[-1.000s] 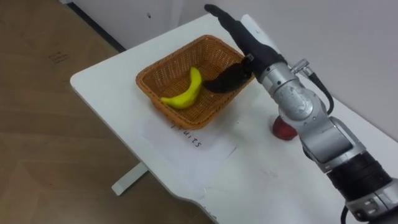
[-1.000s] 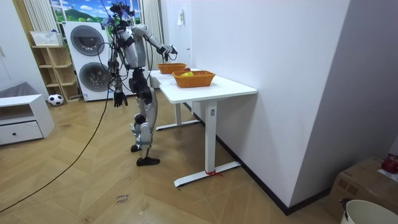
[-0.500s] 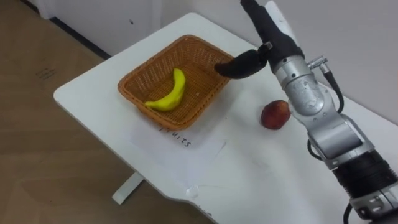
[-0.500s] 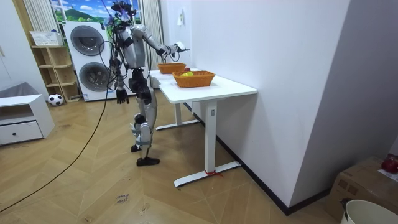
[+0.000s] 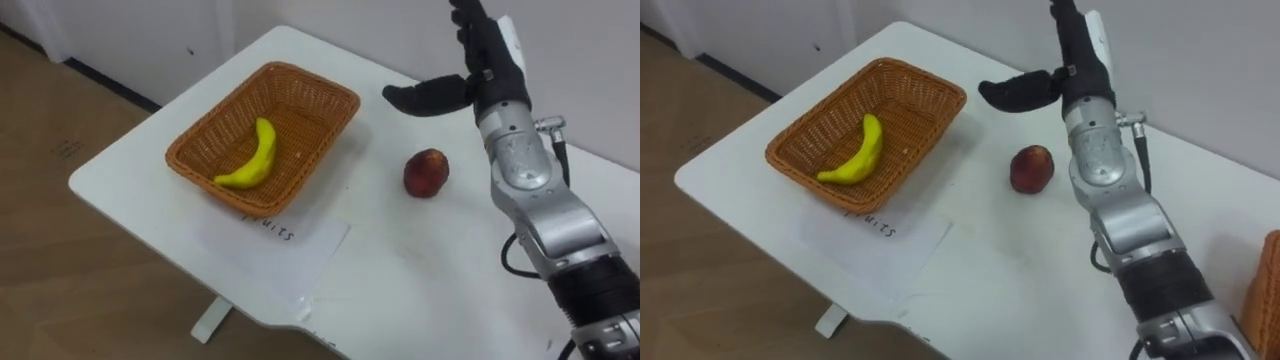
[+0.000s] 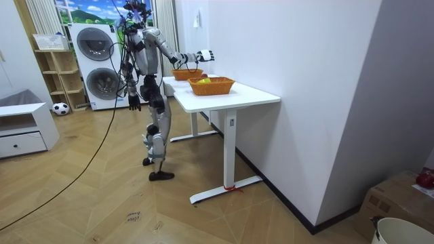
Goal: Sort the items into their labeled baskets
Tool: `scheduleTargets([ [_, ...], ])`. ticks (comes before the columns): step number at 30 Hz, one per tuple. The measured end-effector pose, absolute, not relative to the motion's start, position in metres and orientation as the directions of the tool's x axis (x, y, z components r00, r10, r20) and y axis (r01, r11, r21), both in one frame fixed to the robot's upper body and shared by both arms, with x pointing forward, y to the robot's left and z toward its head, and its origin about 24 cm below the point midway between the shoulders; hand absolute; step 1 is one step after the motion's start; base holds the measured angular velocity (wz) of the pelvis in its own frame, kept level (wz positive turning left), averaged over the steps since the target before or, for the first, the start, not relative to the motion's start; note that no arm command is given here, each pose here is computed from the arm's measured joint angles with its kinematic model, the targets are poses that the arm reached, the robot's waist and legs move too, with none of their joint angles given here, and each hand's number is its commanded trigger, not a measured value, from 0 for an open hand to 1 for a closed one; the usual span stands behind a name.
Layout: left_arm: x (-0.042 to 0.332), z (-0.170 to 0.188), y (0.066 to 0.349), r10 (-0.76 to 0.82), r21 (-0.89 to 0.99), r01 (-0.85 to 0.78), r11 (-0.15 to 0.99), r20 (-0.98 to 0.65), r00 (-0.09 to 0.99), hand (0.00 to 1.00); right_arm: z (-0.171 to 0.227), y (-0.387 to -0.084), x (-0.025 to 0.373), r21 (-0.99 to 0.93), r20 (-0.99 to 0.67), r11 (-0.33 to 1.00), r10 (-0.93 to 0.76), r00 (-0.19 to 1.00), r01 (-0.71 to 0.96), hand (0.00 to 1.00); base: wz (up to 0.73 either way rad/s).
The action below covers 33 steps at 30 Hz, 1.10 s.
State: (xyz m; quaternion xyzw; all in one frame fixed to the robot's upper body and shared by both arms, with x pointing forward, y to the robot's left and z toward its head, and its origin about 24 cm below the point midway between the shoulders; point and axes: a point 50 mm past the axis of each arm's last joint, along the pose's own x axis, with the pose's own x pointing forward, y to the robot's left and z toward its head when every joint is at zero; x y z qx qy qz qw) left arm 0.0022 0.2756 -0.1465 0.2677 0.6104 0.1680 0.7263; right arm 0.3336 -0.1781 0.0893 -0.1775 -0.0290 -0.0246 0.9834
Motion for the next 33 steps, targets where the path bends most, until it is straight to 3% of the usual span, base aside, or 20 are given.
scheduleTargets([
  [19,0.015,-0.153,0.258,0.508,0.543,0.124,0.831,-0.830,0.233,0.00,0.047,-0.202,0.331,-0.347,-0.119,0.934,-0.137,0.983,0.088,0.00,-0.04],
  [33,0.014,-0.154,0.254,0.500,0.532,0.104,0.841,-0.835,0.229,0.00,0.047,-0.201,0.331,-0.344,-0.117,0.936,-0.122,0.986,0.075,0.00,0.00],
])
